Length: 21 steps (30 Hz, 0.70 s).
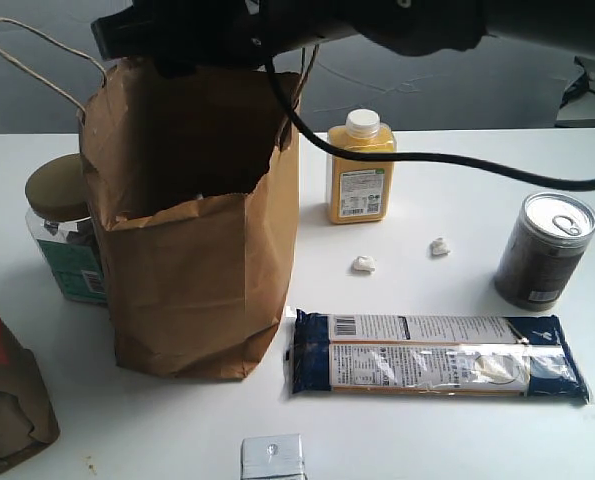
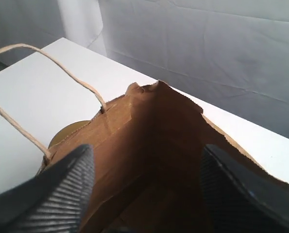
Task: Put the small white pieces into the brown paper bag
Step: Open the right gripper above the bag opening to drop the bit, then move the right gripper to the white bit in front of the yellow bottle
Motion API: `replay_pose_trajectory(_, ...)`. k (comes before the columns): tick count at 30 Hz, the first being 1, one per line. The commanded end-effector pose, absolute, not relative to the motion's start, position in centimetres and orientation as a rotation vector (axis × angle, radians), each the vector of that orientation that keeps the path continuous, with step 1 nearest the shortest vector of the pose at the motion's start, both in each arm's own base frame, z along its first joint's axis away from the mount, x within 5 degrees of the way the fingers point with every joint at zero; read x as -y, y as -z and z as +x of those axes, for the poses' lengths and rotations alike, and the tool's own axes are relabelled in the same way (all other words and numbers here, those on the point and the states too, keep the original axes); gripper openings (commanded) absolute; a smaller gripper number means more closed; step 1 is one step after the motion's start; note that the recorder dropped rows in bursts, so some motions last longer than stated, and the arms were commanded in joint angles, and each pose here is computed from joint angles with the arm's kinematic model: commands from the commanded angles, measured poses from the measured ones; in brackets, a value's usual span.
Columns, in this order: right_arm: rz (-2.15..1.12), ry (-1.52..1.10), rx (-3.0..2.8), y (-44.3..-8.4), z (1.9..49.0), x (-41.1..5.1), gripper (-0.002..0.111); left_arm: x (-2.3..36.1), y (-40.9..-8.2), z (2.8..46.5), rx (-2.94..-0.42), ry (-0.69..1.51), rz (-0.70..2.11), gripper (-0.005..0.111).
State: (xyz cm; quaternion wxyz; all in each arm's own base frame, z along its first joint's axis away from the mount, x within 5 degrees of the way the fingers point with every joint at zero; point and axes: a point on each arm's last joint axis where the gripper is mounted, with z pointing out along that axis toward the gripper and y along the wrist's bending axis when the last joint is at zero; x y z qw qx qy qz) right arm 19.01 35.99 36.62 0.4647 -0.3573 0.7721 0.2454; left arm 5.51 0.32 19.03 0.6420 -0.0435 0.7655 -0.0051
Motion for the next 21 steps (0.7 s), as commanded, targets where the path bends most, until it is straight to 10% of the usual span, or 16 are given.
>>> replay_pose_trajectory(1,-0.85,-0.603,-1.865,-38.3,19.0,-34.9,0.057,-0.3,-19.0,5.5,-1.74,0.026,-0.102,0.0)
replay_pose_trajectory(6,-0.844,-0.567,-1.851,-42.4,14.8,-31.4,0.0,-0.3,-19.0,5.5,-1.74,0.026,-0.102,0.0)
replay_pose_trajectory(21,-0.709,-0.365,-2.244,-31.4,11.8,-21.2,0.0,-0.3,-19.0,5.5,-1.74,0.026,-0.102,0.0)
